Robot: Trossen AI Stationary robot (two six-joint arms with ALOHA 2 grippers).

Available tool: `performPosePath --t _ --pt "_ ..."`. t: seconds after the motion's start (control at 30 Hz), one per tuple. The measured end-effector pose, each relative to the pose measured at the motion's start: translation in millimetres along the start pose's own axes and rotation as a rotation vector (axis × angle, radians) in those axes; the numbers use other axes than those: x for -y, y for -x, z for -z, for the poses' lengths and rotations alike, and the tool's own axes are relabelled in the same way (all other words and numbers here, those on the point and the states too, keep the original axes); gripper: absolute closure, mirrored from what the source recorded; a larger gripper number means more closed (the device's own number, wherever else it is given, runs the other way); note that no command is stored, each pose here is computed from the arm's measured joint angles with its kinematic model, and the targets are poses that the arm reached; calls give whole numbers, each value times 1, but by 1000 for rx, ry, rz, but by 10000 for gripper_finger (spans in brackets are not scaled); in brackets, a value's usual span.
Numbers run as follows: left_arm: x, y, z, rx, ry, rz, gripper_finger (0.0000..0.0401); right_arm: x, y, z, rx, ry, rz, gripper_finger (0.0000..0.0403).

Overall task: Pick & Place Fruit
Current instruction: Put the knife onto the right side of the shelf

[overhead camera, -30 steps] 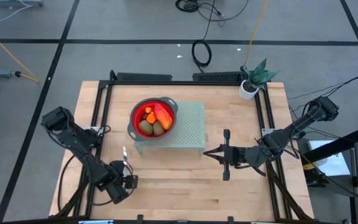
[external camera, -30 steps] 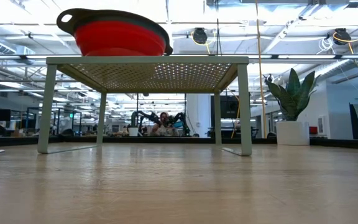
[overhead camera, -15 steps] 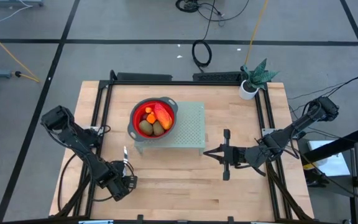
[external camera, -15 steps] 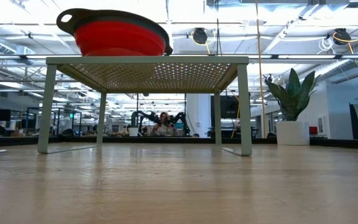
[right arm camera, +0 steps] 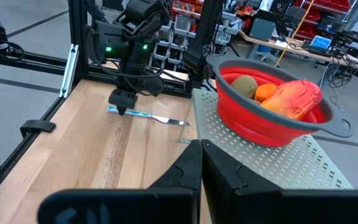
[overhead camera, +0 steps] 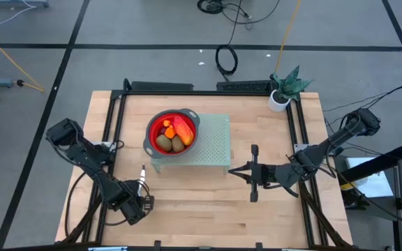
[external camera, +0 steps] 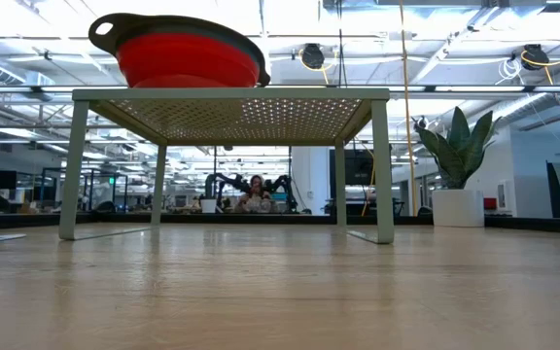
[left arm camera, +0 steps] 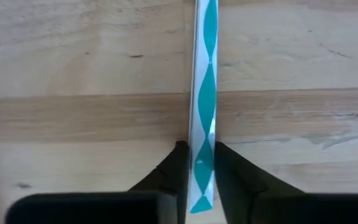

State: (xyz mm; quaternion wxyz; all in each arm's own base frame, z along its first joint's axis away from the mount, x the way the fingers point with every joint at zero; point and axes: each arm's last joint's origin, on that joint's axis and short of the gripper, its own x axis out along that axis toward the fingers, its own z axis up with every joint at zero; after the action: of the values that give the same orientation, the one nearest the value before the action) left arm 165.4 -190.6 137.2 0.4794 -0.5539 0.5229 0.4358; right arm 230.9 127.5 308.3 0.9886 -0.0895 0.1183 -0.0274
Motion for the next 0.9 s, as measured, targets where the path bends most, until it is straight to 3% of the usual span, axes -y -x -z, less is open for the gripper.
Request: performPosePath --t 0.23,0.57,0.9 --pt "0 0 0 -2 10 -5 386 0 0 0 0 0 0 403" --pt "-2 6 6 -19 -2 1 370 0 0 0 0 1 0 403" --pt "-1 26 24 9 -31 9 387 0 0 0 2 -1 0 403"
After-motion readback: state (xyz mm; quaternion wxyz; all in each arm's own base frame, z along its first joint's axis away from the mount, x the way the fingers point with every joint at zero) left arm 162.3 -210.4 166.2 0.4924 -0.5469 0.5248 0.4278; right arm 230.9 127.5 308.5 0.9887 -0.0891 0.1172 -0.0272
